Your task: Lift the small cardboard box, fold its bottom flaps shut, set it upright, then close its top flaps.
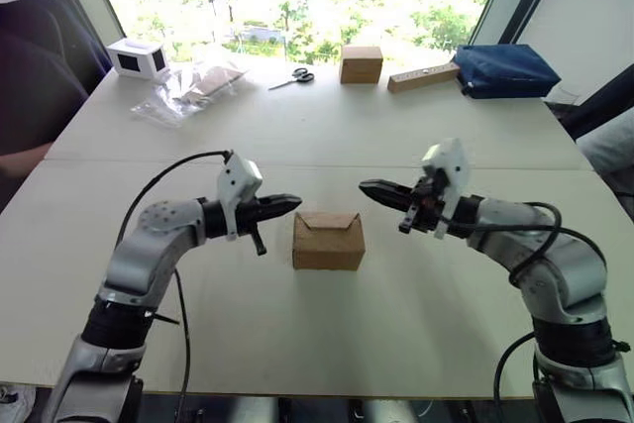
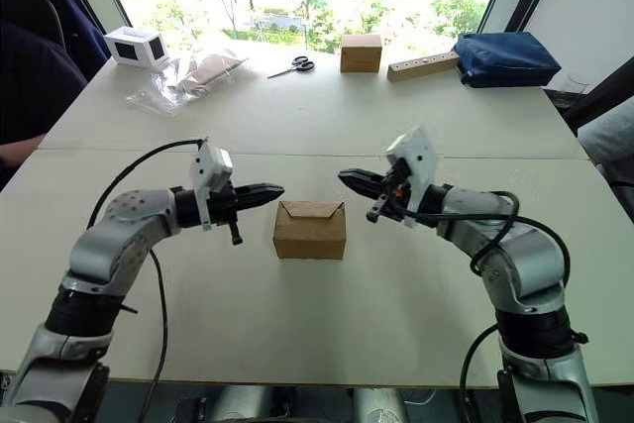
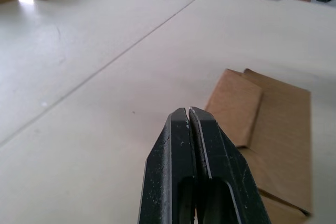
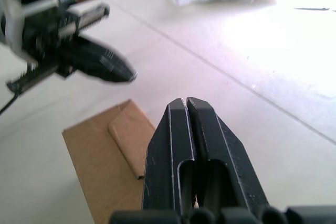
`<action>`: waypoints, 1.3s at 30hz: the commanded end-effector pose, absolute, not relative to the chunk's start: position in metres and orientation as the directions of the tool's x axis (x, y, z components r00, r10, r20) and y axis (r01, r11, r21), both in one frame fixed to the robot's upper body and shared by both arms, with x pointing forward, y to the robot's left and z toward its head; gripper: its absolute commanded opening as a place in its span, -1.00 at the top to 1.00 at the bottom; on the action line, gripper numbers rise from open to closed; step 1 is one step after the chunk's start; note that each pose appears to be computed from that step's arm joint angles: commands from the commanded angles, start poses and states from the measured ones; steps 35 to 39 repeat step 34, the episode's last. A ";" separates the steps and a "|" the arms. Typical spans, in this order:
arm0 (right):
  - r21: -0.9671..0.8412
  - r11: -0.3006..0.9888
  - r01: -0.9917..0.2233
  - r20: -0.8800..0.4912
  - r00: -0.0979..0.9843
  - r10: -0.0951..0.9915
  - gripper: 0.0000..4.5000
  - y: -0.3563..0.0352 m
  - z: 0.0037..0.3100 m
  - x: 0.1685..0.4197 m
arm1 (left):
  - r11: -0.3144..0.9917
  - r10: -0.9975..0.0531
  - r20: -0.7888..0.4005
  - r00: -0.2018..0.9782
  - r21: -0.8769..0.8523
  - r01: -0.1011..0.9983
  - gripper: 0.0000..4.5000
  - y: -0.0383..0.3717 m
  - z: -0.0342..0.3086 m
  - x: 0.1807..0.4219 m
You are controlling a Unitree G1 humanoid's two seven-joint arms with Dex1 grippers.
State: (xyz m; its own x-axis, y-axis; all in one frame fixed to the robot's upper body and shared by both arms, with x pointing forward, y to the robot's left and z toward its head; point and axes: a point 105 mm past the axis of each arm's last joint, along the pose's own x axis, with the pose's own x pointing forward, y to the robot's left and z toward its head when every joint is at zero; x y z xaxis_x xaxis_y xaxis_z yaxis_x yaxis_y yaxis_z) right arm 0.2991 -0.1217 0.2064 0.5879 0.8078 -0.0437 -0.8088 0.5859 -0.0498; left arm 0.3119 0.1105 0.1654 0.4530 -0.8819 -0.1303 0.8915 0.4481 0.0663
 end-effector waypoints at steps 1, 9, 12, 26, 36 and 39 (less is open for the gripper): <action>-0.053 0.607 -0.793 -0.028 0.609 0.793 1.00 -0.144 0.217 0.277 | 0.550 -0.779 -0.232 0.582 0.194 0.813 0.99 0.153 0.177 0.313; 0.134 0.610 -0.781 -0.307 0.552 0.775 1.00 -0.168 0.148 0.225 | 0.529 -0.792 -0.374 0.482 -0.025 0.848 0.99 0.185 0.148 0.253; 0.163 0.591 -0.790 -0.377 0.503 0.777 1.00 -0.171 0.133 0.214 | 0.509 -0.787 -0.435 0.437 -0.058 0.859 0.99 0.186 0.125 0.234; 0.169 0.574 -0.801 -0.390 0.481 0.786 1.00 -0.163 0.128 0.208 | 0.460 -0.828 -0.443 0.345 -0.183 0.869 0.99 0.170 0.100 0.198; 0.159 0.579 -0.800 -0.392 0.487 0.781 1.00 -0.159 0.125 0.212 | 0.470 -0.831 -0.404 0.382 -0.145 0.871 0.99 0.166 0.106 0.208; 0.159 0.579 -0.800 -0.392 0.487 0.781 1.00 -0.159 0.125 0.212 | 0.470 -0.831 -0.404 0.382 -0.145 0.871 0.99 0.166 0.106 0.208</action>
